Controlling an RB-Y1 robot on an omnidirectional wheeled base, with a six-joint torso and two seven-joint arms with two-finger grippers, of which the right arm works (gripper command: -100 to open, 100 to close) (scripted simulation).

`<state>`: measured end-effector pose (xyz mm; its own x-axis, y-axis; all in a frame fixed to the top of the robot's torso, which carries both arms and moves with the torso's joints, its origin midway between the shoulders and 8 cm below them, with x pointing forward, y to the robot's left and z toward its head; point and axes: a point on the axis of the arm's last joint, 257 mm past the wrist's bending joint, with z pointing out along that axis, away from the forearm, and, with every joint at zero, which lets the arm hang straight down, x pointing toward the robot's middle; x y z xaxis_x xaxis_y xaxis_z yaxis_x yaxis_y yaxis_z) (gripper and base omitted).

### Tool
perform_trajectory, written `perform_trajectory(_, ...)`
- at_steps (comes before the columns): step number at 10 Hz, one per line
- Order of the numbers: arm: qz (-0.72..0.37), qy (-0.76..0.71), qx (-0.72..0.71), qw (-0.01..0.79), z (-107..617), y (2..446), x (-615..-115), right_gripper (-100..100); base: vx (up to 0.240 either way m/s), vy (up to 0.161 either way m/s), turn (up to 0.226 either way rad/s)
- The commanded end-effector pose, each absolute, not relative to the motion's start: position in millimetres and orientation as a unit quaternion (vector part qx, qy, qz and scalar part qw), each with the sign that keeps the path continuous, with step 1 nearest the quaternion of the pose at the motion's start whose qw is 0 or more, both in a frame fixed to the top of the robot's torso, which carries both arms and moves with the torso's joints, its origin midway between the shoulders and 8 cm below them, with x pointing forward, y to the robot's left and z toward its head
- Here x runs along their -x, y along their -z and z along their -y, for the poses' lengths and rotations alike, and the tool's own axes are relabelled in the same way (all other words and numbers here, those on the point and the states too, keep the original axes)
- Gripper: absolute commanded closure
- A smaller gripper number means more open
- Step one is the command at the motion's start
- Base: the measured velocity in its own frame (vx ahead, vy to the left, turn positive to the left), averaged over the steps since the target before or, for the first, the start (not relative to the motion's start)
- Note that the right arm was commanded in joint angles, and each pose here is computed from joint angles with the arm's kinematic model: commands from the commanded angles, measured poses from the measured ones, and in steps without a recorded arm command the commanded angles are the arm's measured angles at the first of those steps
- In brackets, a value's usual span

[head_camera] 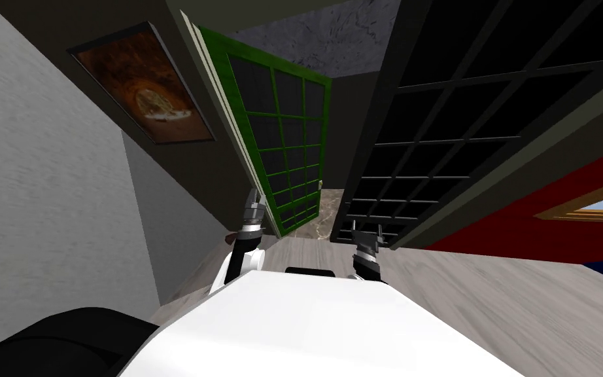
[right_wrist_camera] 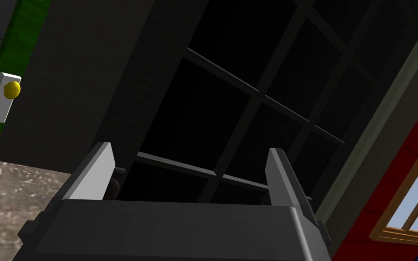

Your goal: Push the door open

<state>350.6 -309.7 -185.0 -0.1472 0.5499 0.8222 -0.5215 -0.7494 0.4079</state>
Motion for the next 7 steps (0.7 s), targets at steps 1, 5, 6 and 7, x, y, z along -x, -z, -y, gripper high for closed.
perform_trajectory(1, 0.005, -0.756, -0.558, 0.342, 311.6, 196.0, -345.9, -100, 0.043, -0.101, 0.195)
perform_trajectory(5, 0.048, -0.748, -0.580, 0.318, 318.1, 228.7, -333.6, -100, 0.030, -0.083, 0.212)
perform_trajectory(6, 0.058, -0.746, -0.585, 0.313, 319.7, 236.7, -330.2, -100, 0.026, -0.087, 0.210)
perform_trajectory(7, 0.069, -0.743, -0.590, 0.308, 321.2, 244.6, -326.5, -100, 0.017, -0.087, 0.233)
